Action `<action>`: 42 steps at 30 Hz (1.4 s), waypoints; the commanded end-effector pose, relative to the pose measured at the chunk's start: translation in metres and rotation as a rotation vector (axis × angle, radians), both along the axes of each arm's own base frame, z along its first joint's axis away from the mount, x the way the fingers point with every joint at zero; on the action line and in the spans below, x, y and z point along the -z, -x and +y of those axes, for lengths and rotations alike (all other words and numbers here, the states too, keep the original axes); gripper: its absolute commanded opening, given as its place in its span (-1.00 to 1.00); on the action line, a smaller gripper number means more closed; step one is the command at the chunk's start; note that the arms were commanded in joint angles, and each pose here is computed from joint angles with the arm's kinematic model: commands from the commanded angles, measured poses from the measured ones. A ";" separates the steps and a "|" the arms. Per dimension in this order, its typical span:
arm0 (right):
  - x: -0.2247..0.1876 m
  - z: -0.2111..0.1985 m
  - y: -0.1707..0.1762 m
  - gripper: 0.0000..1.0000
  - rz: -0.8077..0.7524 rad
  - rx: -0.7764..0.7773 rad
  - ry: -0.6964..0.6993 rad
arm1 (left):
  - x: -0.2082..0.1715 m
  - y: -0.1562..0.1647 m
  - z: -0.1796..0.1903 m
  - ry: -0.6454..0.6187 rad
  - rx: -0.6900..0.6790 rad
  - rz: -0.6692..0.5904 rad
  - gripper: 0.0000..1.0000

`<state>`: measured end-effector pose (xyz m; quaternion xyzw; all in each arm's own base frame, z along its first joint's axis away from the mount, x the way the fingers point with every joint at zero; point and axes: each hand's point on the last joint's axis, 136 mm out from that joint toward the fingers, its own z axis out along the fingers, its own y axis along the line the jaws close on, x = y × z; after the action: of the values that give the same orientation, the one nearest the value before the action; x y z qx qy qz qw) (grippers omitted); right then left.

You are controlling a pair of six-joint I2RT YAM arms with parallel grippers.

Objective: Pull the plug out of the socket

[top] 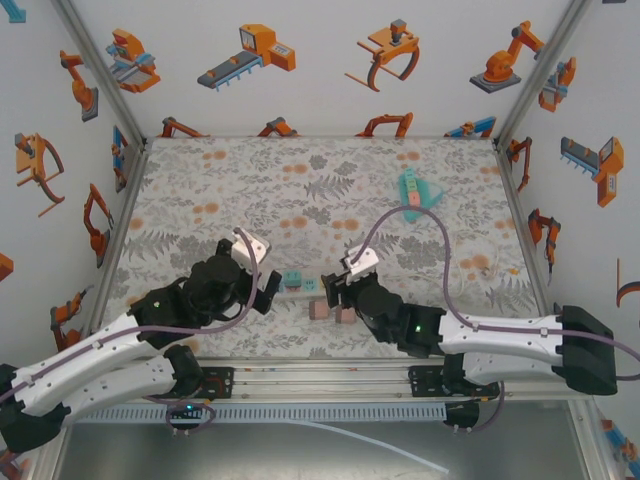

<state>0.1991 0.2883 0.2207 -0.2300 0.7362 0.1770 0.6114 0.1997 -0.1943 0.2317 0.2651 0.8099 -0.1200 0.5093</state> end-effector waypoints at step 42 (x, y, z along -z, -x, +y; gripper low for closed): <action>0.097 0.133 -0.025 -0.03 0.087 -0.999 0.481 | 0.157 -0.063 0.045 0.232 -0.467 0.653 0.58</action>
<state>0.2195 0.4093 0.1091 -0.6801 0.5961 0.2656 0.3341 0.2627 -0.1447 0.0801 -0.0327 0.9473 -0.1567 0.2776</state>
